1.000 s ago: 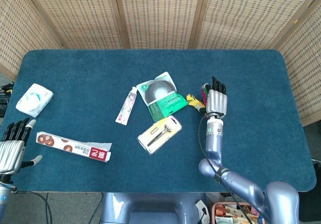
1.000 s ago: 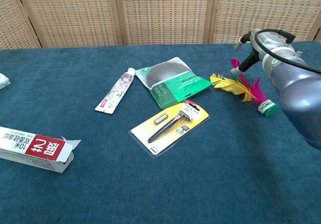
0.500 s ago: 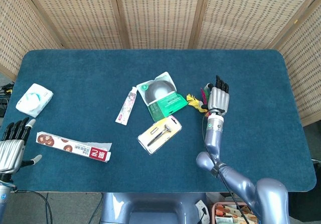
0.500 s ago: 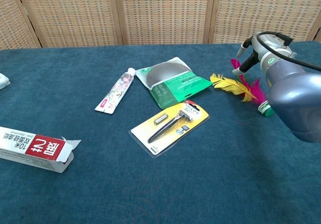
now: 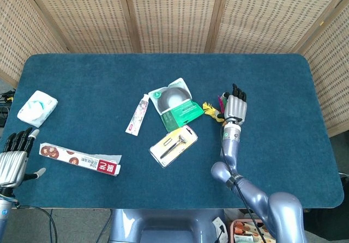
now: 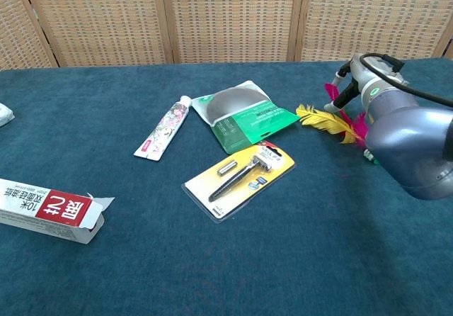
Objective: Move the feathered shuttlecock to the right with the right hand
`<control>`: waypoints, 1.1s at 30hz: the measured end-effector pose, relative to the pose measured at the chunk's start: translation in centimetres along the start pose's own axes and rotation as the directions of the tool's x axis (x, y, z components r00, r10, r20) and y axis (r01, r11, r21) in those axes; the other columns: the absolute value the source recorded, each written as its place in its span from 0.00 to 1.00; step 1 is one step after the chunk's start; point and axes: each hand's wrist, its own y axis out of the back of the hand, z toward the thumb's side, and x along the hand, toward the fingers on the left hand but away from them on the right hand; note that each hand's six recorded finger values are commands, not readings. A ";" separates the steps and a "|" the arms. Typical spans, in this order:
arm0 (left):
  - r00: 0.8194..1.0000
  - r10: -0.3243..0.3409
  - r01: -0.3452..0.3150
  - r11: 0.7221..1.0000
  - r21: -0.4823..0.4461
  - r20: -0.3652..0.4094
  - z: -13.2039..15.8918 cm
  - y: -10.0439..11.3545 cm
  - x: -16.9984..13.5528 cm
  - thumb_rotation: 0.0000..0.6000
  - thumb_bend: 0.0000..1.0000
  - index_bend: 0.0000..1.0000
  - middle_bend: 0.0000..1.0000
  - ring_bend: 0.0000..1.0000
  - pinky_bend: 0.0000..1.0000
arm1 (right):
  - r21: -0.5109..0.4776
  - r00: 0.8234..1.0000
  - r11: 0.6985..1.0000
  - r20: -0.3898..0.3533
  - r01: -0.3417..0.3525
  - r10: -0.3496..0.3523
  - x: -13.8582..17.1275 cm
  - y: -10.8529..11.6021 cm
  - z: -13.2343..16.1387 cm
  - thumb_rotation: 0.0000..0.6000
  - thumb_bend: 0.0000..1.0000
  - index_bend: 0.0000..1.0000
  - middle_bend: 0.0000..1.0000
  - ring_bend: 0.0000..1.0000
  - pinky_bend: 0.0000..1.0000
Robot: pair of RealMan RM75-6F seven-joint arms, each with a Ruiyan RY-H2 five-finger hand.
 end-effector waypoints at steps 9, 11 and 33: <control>1.000 -0.003 0.003 1.000 -0.003 0.002 0.0 0.0 0.1 1.00 0.00 0.00 0.00 0.00 0.00 | 0.006 1.000 1.000 0.005 -0.003 0.003 -0.4 -0.4 -0.5 1.00 0.28 0.46 0.07 0.00 0.00; 1.000 -0.004 0.004 1.000 -0.003 0.002 0.0 0.0 0.0 1.00 0.00 0.00 0.00 0.00 0.00 | 0.006 1.000 1.000 0.003 -0.001 0.001 -0.4 -0.4 -0.5 1.00 0.28 0.47 0.07 0.00 0.00; 1.000 -0.002 0.002 1.000 -0.009 0.006 0.1 0.1 0.0 1.00 0.00 0.00 0.00 0.00 0.00 | 0.038 1.000 0.999 -0.003 0.006 -0.006 -0.7 -0.7 -0.9 1.00 0.31 0.56 0.16 0.00 0.00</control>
